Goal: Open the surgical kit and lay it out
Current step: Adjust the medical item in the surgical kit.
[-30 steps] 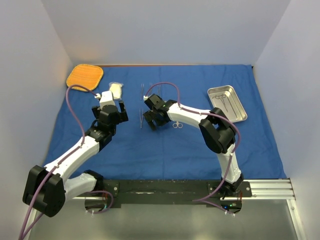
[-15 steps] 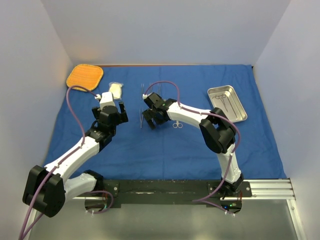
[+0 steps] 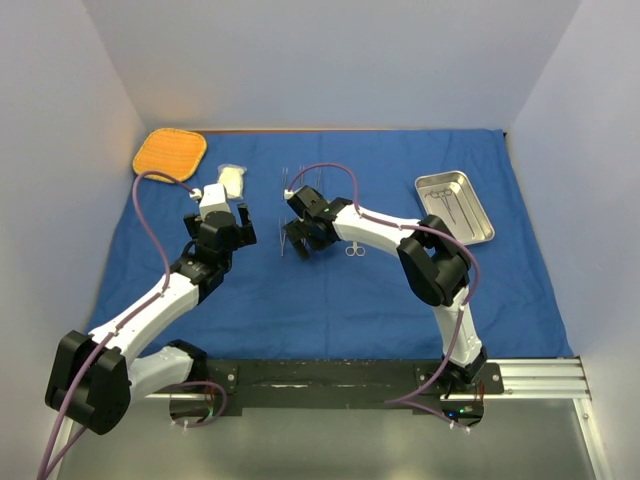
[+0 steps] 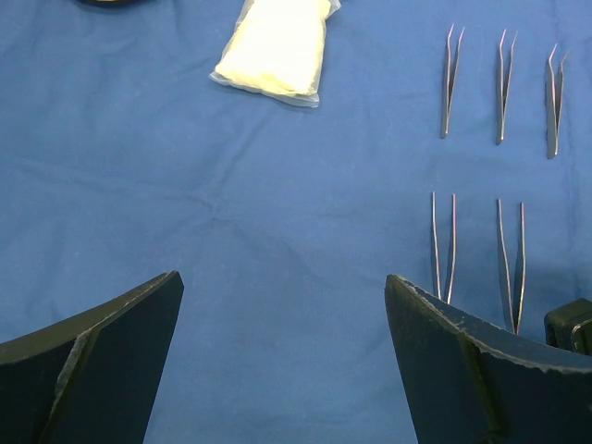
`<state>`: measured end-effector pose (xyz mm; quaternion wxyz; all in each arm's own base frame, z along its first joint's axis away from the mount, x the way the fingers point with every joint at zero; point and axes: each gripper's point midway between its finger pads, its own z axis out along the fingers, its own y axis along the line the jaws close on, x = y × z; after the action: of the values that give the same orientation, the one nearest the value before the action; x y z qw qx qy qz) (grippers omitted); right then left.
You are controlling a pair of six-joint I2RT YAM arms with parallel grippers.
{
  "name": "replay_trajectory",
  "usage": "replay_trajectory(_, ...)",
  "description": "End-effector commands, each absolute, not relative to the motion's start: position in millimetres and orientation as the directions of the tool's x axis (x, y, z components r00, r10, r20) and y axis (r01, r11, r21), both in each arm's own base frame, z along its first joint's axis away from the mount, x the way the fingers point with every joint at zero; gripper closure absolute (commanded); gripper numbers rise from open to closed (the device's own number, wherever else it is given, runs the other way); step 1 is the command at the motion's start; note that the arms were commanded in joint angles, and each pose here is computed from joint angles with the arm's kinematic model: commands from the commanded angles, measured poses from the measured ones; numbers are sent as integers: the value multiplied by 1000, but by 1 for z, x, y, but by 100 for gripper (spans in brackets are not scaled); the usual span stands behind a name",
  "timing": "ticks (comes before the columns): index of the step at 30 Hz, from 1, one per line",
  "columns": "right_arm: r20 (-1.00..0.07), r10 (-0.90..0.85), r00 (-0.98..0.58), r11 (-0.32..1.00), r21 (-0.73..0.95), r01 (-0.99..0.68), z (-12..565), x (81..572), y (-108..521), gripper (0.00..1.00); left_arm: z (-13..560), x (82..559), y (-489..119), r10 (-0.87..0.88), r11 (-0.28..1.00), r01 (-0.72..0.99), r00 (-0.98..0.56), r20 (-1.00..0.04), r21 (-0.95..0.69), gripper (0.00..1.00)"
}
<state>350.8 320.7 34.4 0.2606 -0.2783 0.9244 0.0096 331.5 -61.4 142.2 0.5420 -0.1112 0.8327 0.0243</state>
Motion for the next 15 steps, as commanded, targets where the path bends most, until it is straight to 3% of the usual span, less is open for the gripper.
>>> replay_trajectory(1,-535,-501,-680,846,-137,-515,52,361,330,1,156,336,-60,-189,968,-222,-332,-924,-118,3)
replay_trajectory(9,-627,-457,-631,878,-204,-433,114,385,293,2,160,337,-60,-181,970,-214,-328,-927,-114,3)
replay_trajectory(15,-696,-248,-674,962,-97,-254,154,429,194,4,165,340,-65,-153,980,-169,-317,-936,-103,3)
